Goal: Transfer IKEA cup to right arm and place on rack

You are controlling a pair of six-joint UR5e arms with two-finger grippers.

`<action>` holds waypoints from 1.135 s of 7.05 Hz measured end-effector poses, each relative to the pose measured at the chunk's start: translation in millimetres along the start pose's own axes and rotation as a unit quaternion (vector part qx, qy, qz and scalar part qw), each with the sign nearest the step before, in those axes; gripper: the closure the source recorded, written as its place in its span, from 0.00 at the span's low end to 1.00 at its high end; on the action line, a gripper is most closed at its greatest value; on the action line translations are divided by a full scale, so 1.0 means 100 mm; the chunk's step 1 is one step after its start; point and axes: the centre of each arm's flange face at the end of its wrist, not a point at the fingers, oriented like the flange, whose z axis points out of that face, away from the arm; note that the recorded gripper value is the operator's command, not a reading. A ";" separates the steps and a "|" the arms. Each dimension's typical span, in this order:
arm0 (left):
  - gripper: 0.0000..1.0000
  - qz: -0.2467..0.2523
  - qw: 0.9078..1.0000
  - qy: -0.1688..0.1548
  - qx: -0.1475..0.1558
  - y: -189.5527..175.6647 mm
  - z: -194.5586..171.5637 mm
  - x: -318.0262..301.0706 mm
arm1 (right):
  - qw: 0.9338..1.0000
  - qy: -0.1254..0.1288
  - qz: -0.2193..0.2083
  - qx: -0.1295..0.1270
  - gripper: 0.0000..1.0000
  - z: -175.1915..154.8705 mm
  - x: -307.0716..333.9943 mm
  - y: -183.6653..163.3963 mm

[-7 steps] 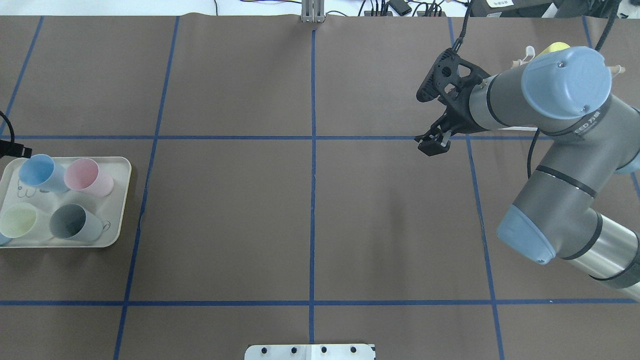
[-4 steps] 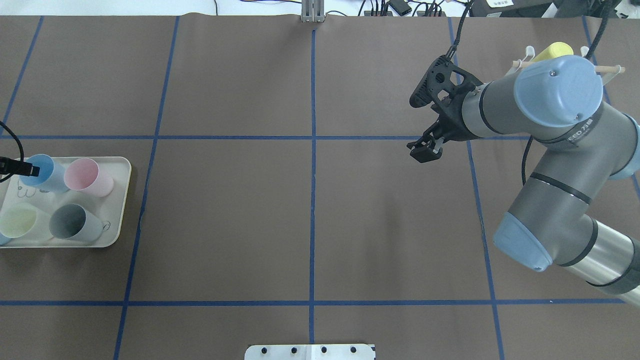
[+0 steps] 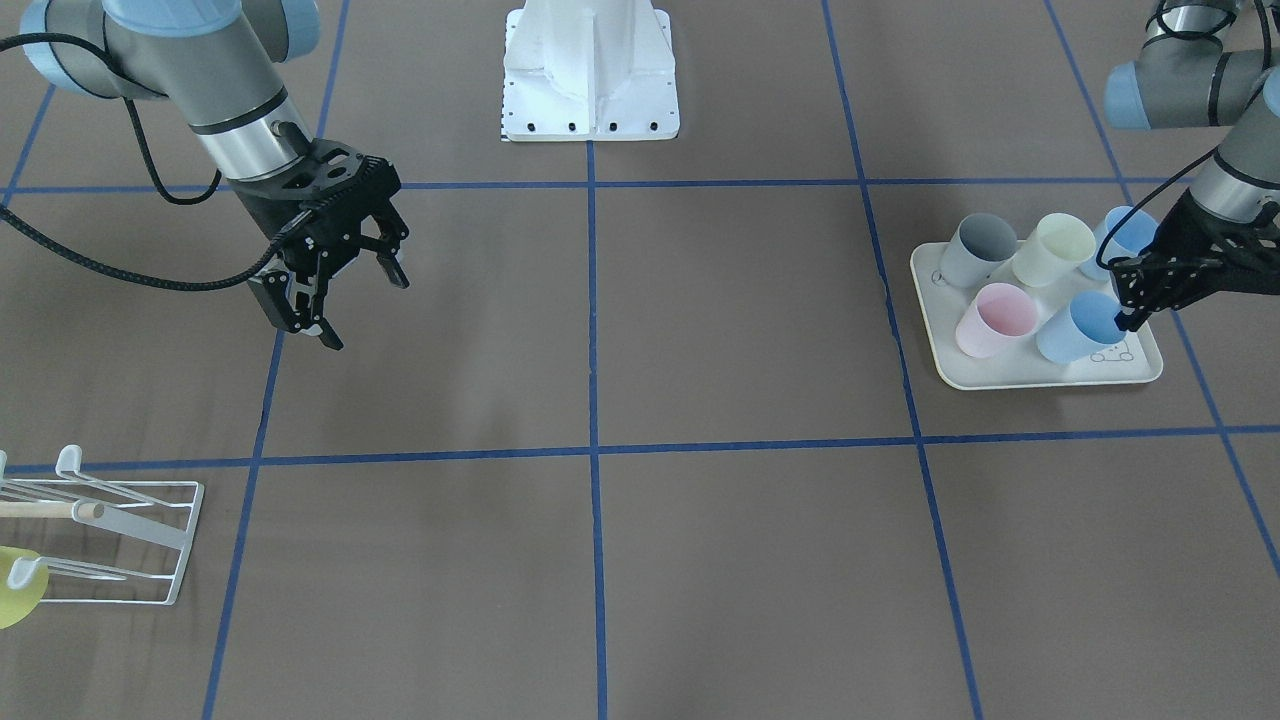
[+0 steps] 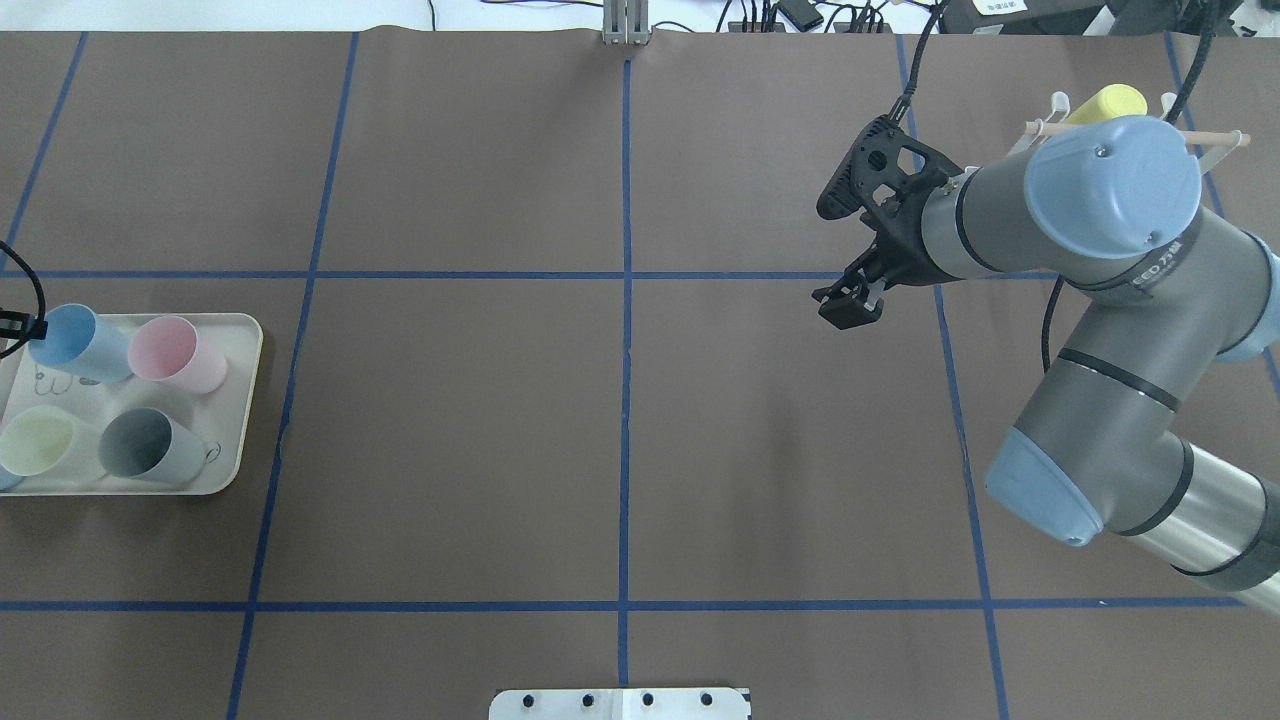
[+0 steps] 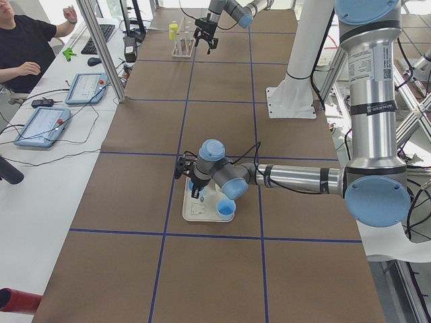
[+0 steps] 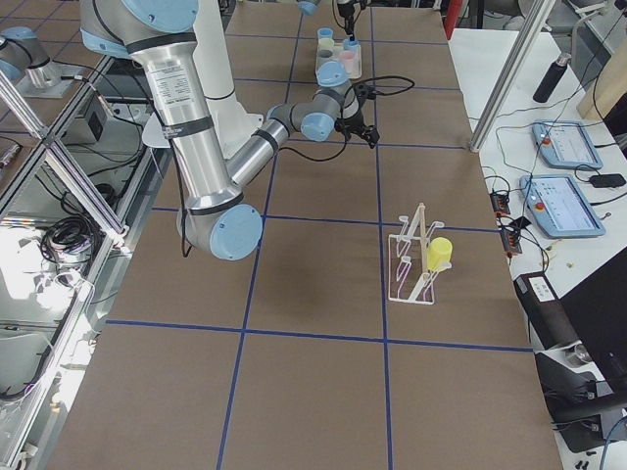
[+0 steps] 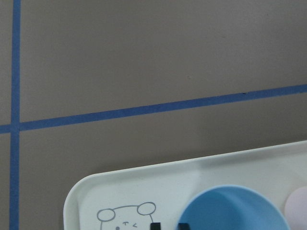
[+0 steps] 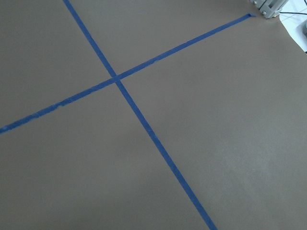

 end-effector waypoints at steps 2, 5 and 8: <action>1.00 0.004 1.000 0.001 0.004 -0.03 -0.03 0.02 | 1.000 -0.003 -0.004 0.000 0.00 0.01 -0.04 -0.01; 1.00 0.012 1.000 0.001 0.024 -0.20 -0.23 -0.07 | 0.999 -0.021 -0.021 0.028 0.00 0.06 -0.26 -0.15; 1.00 -0.009 0.997 0.056 0.045 -0.70 -0.94 -0.09 | 0.994 -0.049 -0.044 0.085 0.00 0.26 -0.51 -0.22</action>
